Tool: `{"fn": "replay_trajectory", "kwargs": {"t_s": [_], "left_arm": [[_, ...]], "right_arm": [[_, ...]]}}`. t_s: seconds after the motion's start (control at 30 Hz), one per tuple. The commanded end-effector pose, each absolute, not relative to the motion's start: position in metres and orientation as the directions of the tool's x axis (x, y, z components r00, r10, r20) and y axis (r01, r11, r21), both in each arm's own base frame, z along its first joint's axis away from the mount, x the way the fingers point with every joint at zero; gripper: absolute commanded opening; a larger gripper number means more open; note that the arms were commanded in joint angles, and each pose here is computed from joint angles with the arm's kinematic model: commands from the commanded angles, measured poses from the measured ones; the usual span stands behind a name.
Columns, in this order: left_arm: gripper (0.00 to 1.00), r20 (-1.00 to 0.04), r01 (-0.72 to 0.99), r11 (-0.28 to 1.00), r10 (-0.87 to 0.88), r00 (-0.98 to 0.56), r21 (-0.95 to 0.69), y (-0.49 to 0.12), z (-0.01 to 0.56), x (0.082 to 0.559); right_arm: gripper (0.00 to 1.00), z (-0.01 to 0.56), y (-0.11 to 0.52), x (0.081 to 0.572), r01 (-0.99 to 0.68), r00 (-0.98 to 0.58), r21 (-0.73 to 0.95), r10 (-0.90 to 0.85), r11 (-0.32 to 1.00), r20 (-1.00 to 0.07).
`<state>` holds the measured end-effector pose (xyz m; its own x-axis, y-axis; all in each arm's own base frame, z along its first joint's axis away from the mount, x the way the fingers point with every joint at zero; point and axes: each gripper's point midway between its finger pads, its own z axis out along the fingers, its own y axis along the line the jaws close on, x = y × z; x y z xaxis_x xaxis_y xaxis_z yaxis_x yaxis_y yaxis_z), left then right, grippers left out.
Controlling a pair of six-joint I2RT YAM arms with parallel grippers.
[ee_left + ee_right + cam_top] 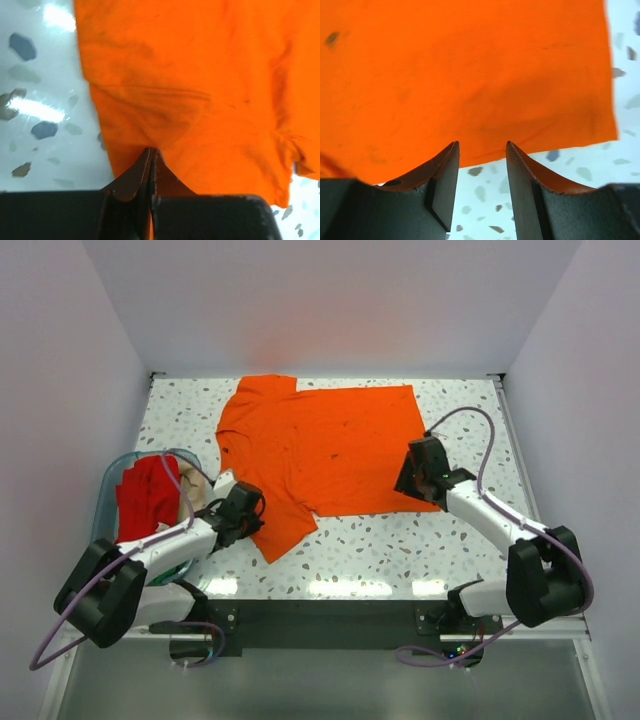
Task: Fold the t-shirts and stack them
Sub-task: Flatten the tshirt out
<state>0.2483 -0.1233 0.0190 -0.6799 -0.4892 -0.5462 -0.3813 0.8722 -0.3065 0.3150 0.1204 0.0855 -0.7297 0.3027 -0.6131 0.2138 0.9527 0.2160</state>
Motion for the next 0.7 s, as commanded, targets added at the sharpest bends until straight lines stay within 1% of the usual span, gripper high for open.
{"fn": "replay_trajectory", "kwargs": {"t_s": [0.0,0.03,0.13,0.27,0.53,0.67], "left_arm": [[0.00,-0.564,-0.454,0.864,-0.492,-0.663,-0.219,-0.098,0.007,0.230],[0.00,-0.559,-0.462,0.863,-0.489,-0.669,-0.203,-0.093,0.002,0.225],[0.00,-0.549,-0.482,0.859,-0.490,-0.677,-0.171,-0.084,-0.004,0.211],[0.00,-0.549,-0.513,0.846,-0.502,-0.669,-0.148,-0.070,-0.004,0.195],[0.00,-0.546,-0.560,0.803,-0.568,-0.615,-0.205,-0.064,0.014,0.186],[0.00,-0.538,-0.532,0.814,-0.564,-0.627,-0.233,-0.073,0.022,0.191]], "right_arm": [[0.46,0.076,0.088,0.310,0.283,-0.729,0.257,0.382,0.924,-0.569],[0.46,0.068,0.072,0.309,0.327,-0.721,0.259,0.417,0.909,-0.553],[0.46,0.057,0.050,0.304,0.387,-0.711,0.276,0.475,0.880,-0.518],[0.46,0.047,0.030,0.296,0.443,-0.699,0.292,0.531,0.848,-0.479],[0.46,0.040,0.005,0.281,0.520,-0.666,0.288,0.593,0.804,-0.453],[0.46,0.036,0.005,0.281,0.525,-0.663,0.298,0.602,0.798,-0.445]]}}
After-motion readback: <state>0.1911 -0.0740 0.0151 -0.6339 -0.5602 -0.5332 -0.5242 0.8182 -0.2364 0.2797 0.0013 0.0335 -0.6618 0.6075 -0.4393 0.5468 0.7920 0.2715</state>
